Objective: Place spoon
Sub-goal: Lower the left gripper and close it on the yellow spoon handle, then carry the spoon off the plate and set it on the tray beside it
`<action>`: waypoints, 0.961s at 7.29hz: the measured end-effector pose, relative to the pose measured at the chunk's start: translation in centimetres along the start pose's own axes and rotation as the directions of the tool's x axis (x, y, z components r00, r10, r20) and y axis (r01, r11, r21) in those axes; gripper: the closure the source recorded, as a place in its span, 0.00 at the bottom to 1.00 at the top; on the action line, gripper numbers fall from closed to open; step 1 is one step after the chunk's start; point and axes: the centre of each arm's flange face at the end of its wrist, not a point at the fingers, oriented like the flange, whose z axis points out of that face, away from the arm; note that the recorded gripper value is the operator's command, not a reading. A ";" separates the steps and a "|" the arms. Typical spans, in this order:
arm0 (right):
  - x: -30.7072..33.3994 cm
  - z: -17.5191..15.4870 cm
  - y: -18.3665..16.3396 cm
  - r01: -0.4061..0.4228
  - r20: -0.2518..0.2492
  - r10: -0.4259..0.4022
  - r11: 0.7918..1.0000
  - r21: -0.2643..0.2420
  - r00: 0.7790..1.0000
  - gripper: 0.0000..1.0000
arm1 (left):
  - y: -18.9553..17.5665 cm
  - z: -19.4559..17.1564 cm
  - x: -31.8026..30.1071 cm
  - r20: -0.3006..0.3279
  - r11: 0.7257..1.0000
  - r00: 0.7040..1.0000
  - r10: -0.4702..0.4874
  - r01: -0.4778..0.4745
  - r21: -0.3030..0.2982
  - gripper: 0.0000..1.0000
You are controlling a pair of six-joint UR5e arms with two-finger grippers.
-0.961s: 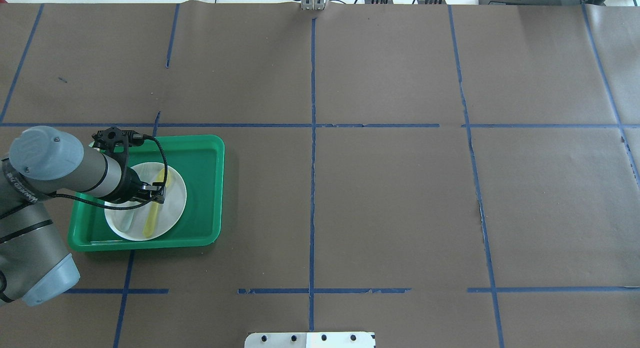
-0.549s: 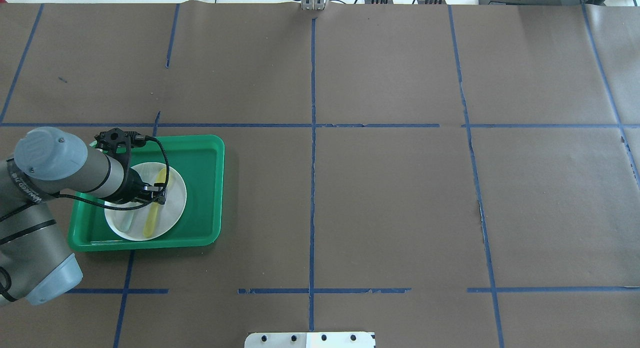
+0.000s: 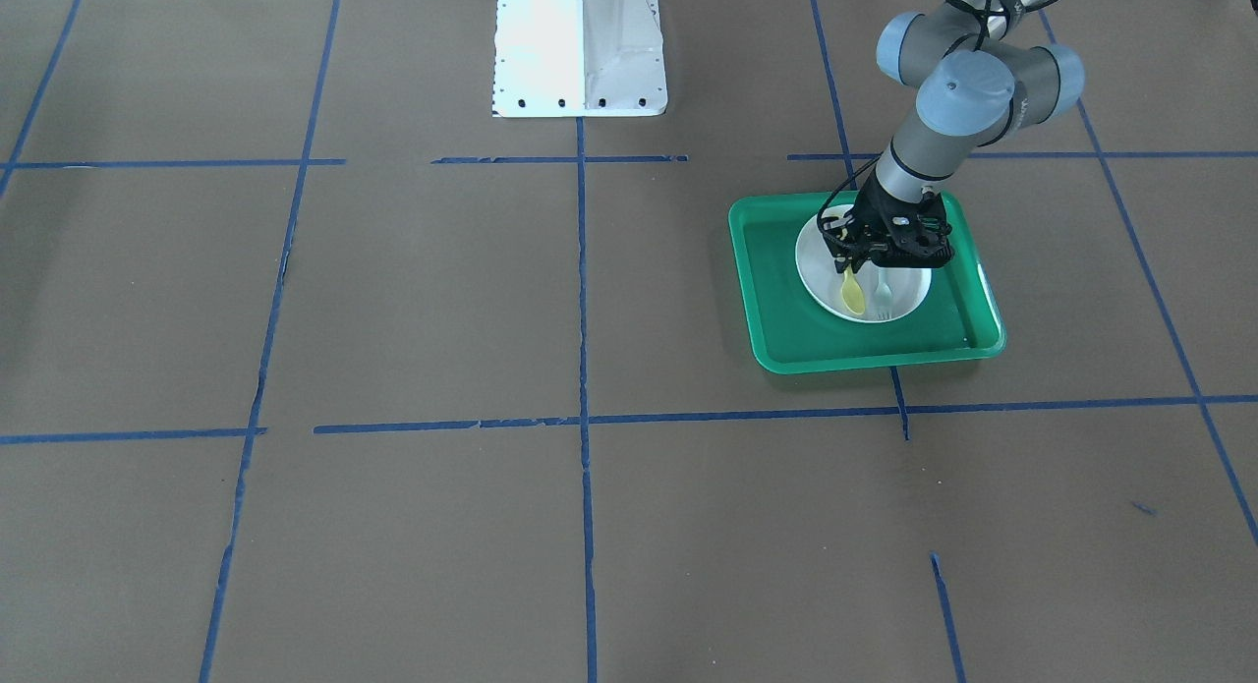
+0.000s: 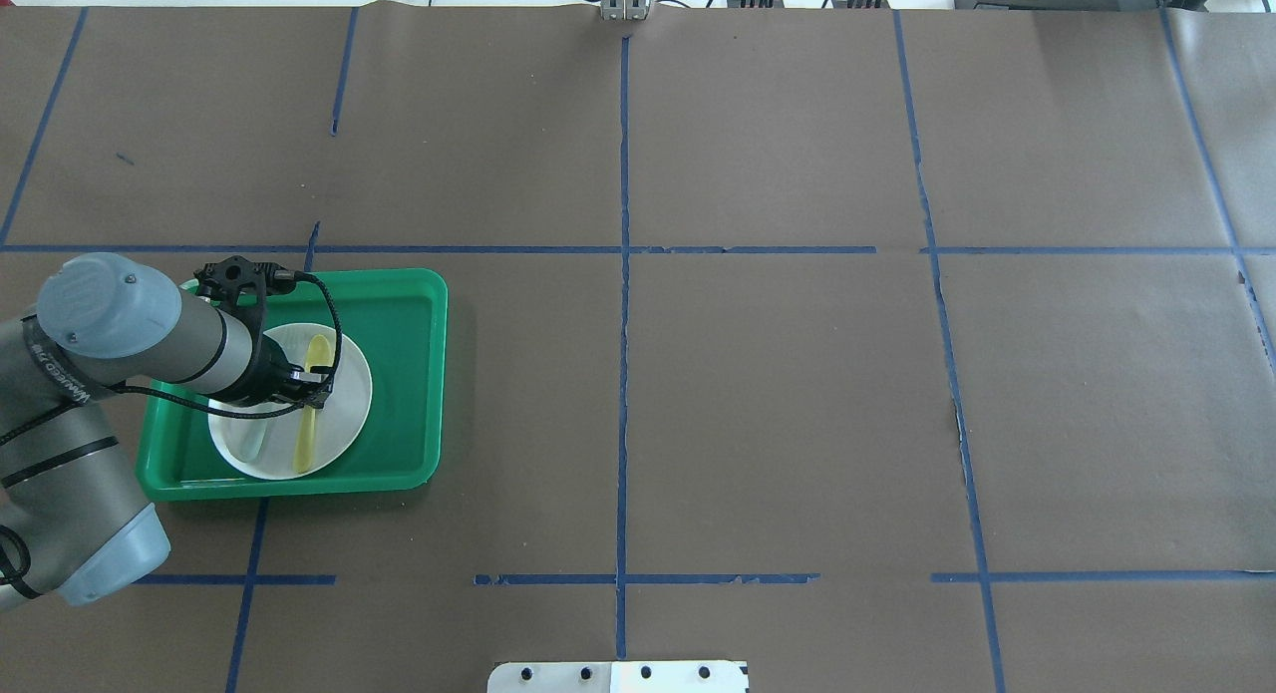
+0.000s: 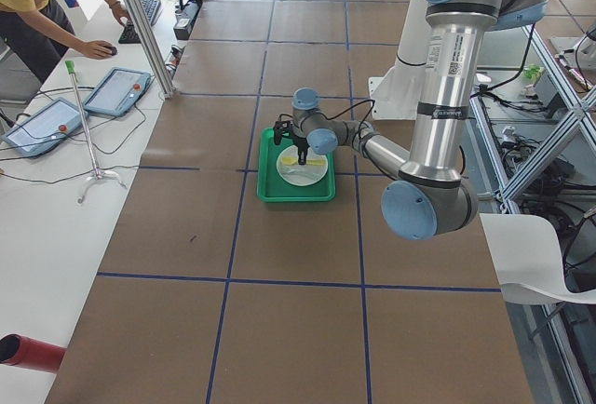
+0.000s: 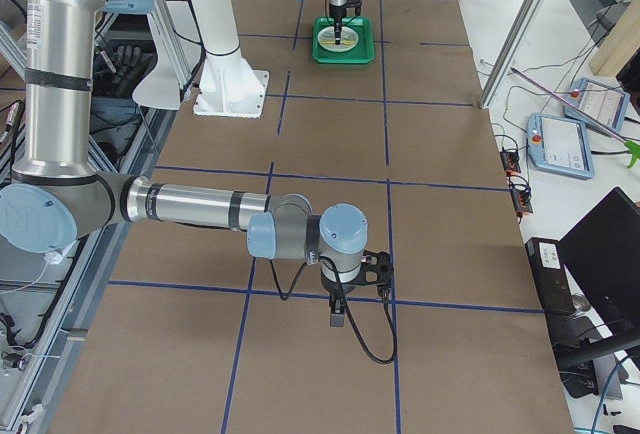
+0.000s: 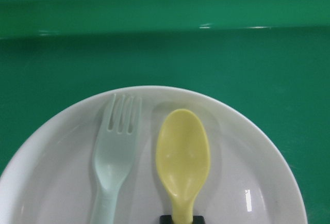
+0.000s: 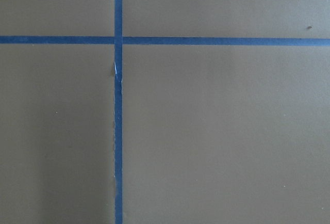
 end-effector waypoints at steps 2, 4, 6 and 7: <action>0.0 0.0 0.0 0.000 0.000 0.000 1.000 0.000 1.000 0.00 | -0.2 -1.6 0.9 -0.005 1.000 1.000 -0.004 0.004 0.006 1.00; 0.0 0.0 0.0 0.000 0.000 0.000 1.000 0.000 1.000 0.00 | -1.7 -3.1 5.4 0.011 0.999 0.999 -0.052 0.052 0.003 1.00; 0.0 0.0 0.0 0.000 0.000 0.000 1.000 0.000 1.000 0.00 | -3.1 -2.5 8.9 0.013 0.996 0.996 -0.087 0.087 -0.002 0.90; 0.0 0.0 0.0 0.000 0.000 0.000 1.000 0.000 1.000 0.00 | -3.3 -1.9 9.5 0.018 0.996 0.996 -0.093 0.093 -0.007 0.01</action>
